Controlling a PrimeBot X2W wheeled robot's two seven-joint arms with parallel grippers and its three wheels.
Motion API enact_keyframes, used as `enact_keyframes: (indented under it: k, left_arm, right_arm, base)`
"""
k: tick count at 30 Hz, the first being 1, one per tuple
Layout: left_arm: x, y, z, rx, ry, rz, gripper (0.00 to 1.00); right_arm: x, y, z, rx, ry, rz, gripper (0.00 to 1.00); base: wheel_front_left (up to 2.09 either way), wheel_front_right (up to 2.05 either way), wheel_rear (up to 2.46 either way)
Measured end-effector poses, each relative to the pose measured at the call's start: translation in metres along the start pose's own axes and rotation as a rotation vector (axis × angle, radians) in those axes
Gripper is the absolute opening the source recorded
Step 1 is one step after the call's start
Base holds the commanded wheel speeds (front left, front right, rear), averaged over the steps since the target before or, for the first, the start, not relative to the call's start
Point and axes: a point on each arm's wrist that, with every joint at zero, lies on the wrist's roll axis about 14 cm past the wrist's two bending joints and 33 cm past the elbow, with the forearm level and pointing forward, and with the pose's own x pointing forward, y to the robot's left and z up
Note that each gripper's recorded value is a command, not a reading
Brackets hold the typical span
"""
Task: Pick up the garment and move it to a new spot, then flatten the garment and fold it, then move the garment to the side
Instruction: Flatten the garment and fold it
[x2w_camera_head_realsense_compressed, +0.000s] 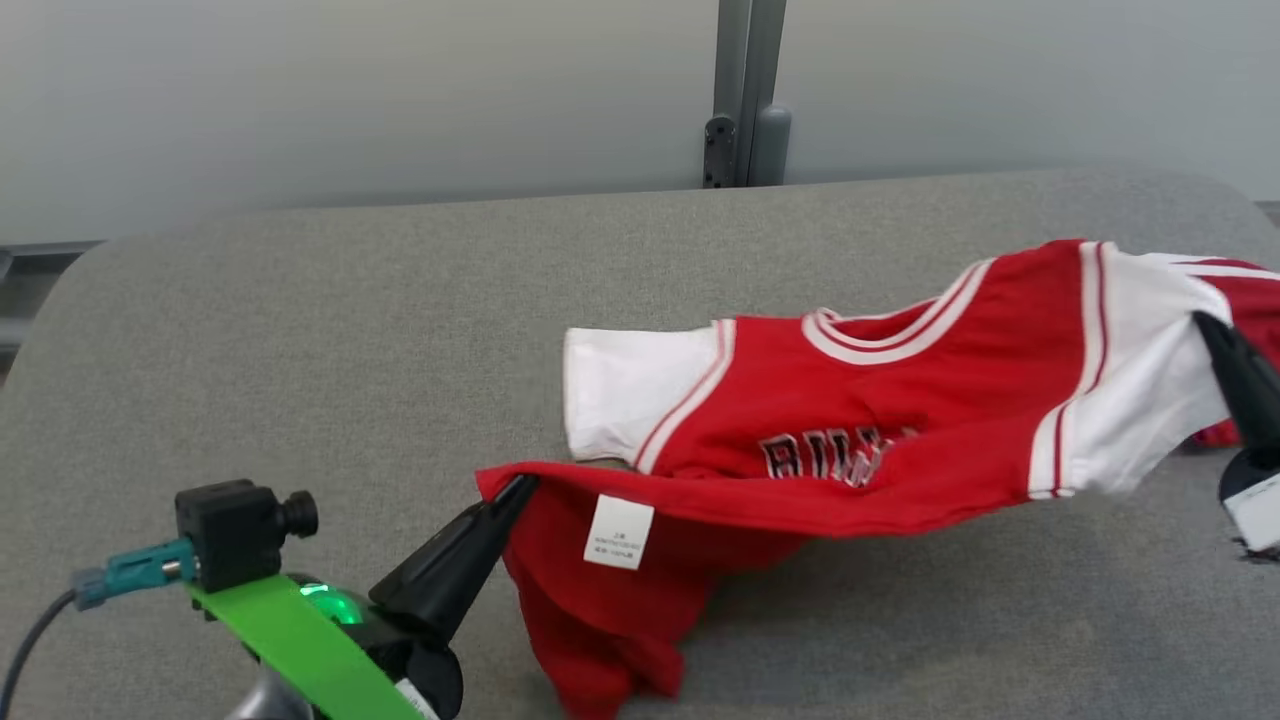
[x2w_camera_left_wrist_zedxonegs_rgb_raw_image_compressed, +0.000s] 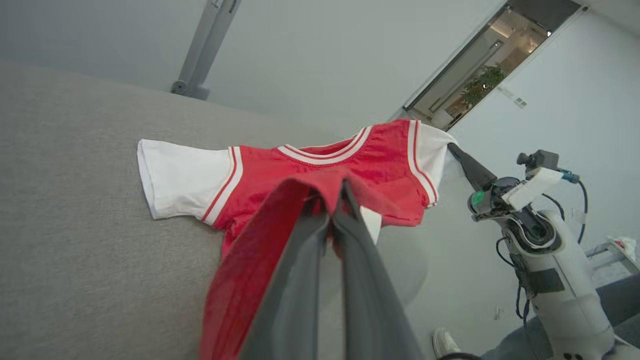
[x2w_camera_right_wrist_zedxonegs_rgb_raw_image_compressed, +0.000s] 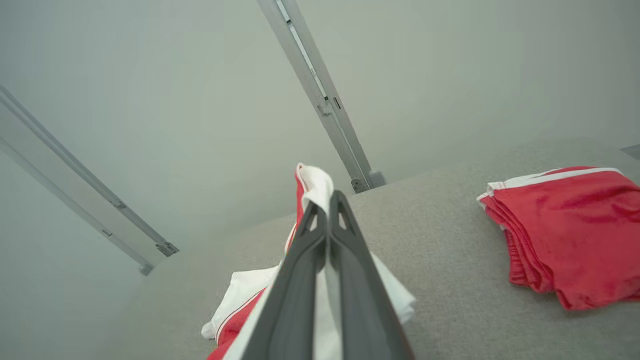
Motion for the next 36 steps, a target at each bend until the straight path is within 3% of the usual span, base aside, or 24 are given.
enact_keyframes:
  k: [6, 14, 17, 25, 30, 36]
  left_arm:
    - [-0.028, -0.062, 0.032, 0.043, 0.003, -0.168, 0.00]
    - [-0.036, -0.097, 0.058, 0.087, 0.061, -0.280, 0.00]
    - [-0.030, -0.103, 0.066, 0.097, 0.104, -0.309, 0.00]
    - [0.044, -0.056, 0.134, 0.191, 0.096, -0.184, 0.00]
    - [0.122, -0.001, 0.219, 0.259, -0.093, -0.008, 0.00]
    - [0.194, 0.062, 0.285, 0.447, -0.351, 0.143, 0.00]
  right_arm:
    - [-0.021, 0.019, 0.079, 0.062, -0.145, 0.088, 0.00]
    - [-0.020, 0.038, 0.139, 0.078, -0.233, 0.174, 0.00]
    - [-0.010, 0.047, 0.155, 0.032, -0.245, 0.182, 0.00]
    - [0.067, 0.060, 0.193, -0.046, -0.294, 0.138, 0.00]
    - [0.149, 0.070, 0.216, -0.049, -0.395, 0.097, 0.00]
    - [0.236, 0.077, 0.218, -0.011, -0.550, 0.076, 0.00]
  base:
    - [0.00, 0.00, 0.00]
    - [0.00, 0.00, 0.00]
    - [0.00, 0.00, 0.00]
    - [0.00, 0.00, 0.00]
    - [0.00, 0.00, 0.00]
    - [0.00, 0.00, 0.00]
